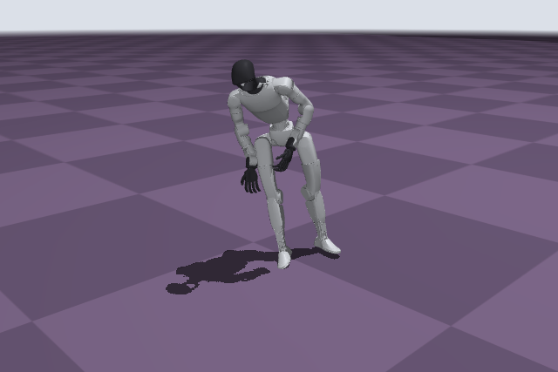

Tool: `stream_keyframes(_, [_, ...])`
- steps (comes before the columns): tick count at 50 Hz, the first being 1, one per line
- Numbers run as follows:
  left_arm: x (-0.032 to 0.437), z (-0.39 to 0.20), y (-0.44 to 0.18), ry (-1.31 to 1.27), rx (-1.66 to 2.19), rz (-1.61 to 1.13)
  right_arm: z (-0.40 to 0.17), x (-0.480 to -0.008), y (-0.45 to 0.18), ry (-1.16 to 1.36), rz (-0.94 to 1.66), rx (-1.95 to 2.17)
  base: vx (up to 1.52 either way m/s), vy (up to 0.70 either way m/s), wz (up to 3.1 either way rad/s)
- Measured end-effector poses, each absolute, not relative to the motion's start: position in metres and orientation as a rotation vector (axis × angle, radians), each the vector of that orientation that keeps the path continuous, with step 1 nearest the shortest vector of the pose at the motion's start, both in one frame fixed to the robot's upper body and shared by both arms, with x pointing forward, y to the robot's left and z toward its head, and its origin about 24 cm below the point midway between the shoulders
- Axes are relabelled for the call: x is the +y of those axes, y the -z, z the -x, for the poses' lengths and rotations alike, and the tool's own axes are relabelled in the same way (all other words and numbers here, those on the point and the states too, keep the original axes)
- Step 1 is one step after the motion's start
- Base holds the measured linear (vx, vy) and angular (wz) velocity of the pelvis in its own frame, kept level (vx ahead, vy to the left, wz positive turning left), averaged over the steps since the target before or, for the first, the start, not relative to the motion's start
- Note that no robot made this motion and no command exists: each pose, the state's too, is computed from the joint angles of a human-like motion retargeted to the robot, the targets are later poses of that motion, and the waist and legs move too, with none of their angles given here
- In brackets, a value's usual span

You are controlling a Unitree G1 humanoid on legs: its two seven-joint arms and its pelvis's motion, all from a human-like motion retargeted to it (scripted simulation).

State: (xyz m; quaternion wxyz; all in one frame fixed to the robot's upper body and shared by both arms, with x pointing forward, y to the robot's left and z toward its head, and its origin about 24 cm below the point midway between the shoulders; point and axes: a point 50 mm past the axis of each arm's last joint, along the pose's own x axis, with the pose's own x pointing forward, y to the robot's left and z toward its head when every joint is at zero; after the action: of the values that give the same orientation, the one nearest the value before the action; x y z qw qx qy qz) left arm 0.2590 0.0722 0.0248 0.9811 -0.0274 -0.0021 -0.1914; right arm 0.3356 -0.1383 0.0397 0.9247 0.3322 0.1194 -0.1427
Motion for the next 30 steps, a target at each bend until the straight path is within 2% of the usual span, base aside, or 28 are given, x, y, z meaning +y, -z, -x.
stream_keyframes(3, [0.086, -0.25, -0.028, 0.3, -0.018, 0.115, -0.333, -0.126, -0.051, 0.221, -0.7, 0.207, 0.05, 0.01, 0.4])
stream_keyframes(6, [0.067, -0.251, -0.051, 0.297, -0.108, 0.186, -0.343, -0.15, -0.087, 0.207, -0.604, 0.044, 0.06, 0.02, 0.45])
stream_keyframes(13, [-0.061, -0.266, -0.144, 0.564, -0.352, 0.216, -0.372, -0.265, -0.196, 0.457, -0.244, -0.262, 0.01, 0.03, 0.49])
stream_keyframes(16, [-0.102, -0.275, -0.176, 0.657, -0.407, 0.116, -0.374, -0.31, -0.238, 0.656, -0.24, -0.318, -0.05, 0.02, 0.48])
stream_keyframes(19, [-0.125, -0.286, -0.195, 0.677, -0.422, -0.01, -0.368, -0.337, -0.264, 0.797, -0.336, -0.367, -0.04, 0.01, 0.43])
stream_keyframes(21, [-0.129, -0.293, -0.201, 0.663, -0.423, -0.065, -0.367, -0.339, -0.268, 0.813, -0.395, -0.384, 0.0, -0.01, 0.34])
stream_keyframes(24, [-0.121, -0.3, -0.199, 0.636, -0.411, -0.046, -0.376, -0.32, -0.252, 0.693, -0.429, -0.368, 0.06, -0.03, 0.24])
stream_keyframes(26, [-0.103, -0.304, -0.184, 0.615, -0.384, 0.011, -0.38, -0.296, -0.222, 0.571, -0.424, -0.322, 0.1, -0.04, 0.11])
stream_keyframes(30, [-0.04, -0.298, -0.114, 0.505, -0.253, 0.063, -0.374, -0.229, -0.136, 0.439, -0.443, -0.116, 0.11, -0.05, 0.0])
